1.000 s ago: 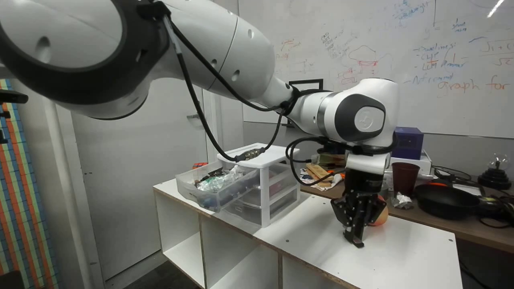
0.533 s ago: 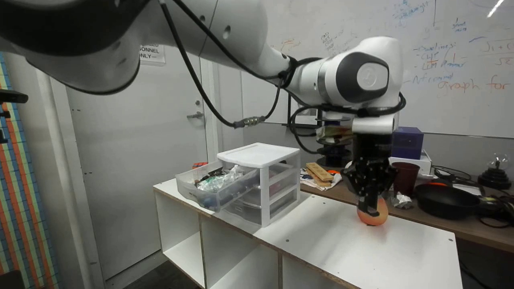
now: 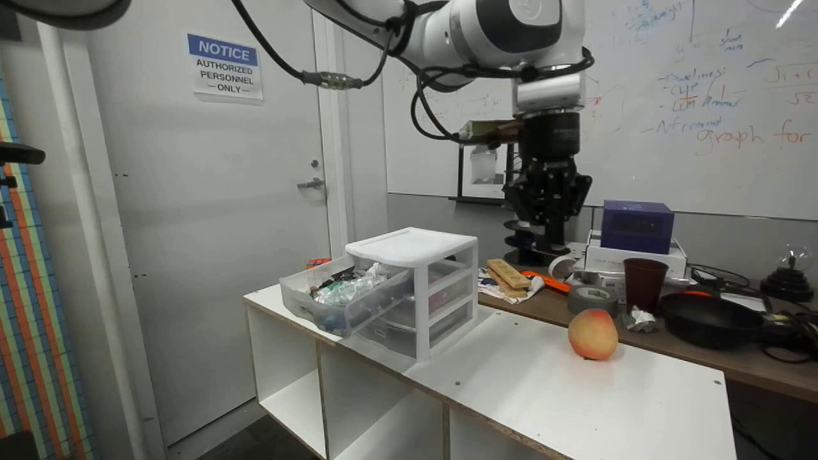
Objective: Pick up the plastic and the white object and put them inside the drawer.
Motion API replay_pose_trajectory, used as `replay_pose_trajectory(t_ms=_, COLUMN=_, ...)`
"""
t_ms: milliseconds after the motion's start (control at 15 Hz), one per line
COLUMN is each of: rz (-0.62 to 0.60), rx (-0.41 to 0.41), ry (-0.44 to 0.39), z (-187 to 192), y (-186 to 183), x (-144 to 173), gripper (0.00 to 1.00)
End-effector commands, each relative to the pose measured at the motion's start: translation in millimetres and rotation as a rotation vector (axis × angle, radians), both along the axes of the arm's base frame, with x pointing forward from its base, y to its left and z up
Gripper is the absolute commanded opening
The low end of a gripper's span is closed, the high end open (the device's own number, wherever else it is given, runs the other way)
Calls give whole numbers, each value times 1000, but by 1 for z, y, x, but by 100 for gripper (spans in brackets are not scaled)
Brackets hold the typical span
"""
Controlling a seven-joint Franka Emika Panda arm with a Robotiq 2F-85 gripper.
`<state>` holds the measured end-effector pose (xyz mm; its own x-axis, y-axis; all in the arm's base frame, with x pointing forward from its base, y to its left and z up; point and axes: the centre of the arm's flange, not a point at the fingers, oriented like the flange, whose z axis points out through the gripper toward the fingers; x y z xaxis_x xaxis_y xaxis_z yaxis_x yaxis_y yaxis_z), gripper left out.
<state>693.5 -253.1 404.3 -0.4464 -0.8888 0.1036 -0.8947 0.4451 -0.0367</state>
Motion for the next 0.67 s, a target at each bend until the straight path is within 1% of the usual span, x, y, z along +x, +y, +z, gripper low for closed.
replay_pose_trajectory(t_ms=0, rz=170, rx=-21, ry=43, z=10, y=52, x=-67, gripper=5)
replay_pose_trajectory(t_ms=400, rz=477, rx=-76, ry=140, z=3, y=119, x=-107, gripper=5)
replay_pose_trajectory(t_ms=600, rz=630, rx=-99, ry=167, z=-6, y=157, x=-130, gripper=5)
